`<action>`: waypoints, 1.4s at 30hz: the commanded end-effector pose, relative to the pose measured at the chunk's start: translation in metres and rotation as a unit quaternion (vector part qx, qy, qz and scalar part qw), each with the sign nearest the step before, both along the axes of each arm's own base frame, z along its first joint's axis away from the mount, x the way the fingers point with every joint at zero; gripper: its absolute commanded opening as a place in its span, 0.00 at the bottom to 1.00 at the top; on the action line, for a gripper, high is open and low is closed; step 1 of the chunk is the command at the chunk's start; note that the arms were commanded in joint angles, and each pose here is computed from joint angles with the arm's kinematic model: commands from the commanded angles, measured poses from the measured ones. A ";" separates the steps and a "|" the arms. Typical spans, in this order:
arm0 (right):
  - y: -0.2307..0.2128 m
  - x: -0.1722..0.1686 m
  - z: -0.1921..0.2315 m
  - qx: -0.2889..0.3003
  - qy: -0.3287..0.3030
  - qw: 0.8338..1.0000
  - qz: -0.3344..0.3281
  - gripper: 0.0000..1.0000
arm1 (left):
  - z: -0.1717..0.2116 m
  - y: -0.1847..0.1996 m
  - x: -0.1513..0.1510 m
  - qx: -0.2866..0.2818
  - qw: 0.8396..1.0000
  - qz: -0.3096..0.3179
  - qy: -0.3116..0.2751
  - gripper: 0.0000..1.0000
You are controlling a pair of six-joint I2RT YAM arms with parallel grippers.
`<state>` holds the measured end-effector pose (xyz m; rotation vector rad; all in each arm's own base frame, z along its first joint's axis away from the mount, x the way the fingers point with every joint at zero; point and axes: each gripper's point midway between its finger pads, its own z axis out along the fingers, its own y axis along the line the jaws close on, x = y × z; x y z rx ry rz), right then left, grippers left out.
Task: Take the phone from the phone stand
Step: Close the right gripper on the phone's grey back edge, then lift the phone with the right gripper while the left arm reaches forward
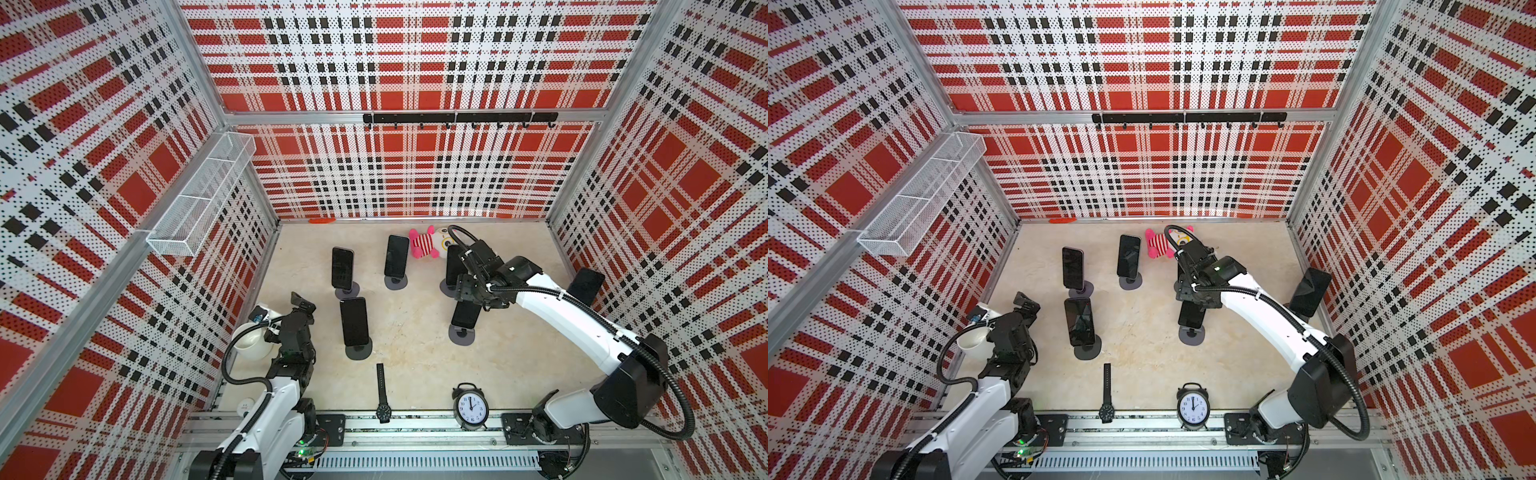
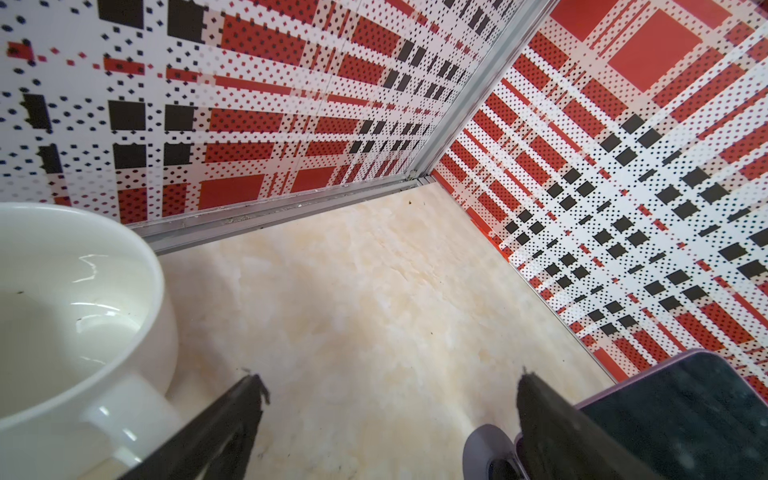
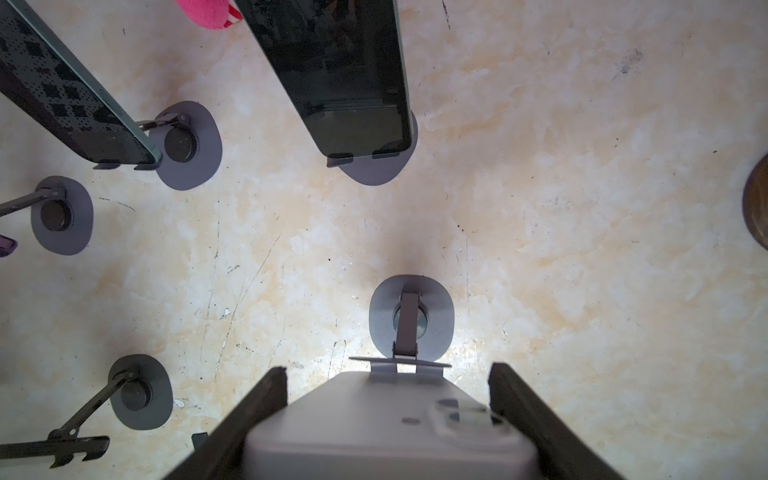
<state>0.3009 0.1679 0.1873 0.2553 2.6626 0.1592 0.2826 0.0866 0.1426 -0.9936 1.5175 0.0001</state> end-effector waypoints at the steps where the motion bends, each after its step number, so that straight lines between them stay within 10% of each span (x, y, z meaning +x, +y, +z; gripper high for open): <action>1: -0.001 0.001 0.014 0.010 -0.028 1.000 0.001 0.63 | 0.007 0.004 -0.001 0.007 1.000 0.012 -0.002 0.98; 28: -0.019 -0.015 0.060 0.022 -0.094 0.995 0.021 0.57 | 0.137 -0.018 -0.033 -0.017 0.996 -0.032 -0.078 0.98; 42: -0.073 -0.025 0.097 0.020 -0.130 0.991 -0.010 0.54 | 0.195 -0.137 0.009 0.035 0.978 -0.198 -0.054 0.98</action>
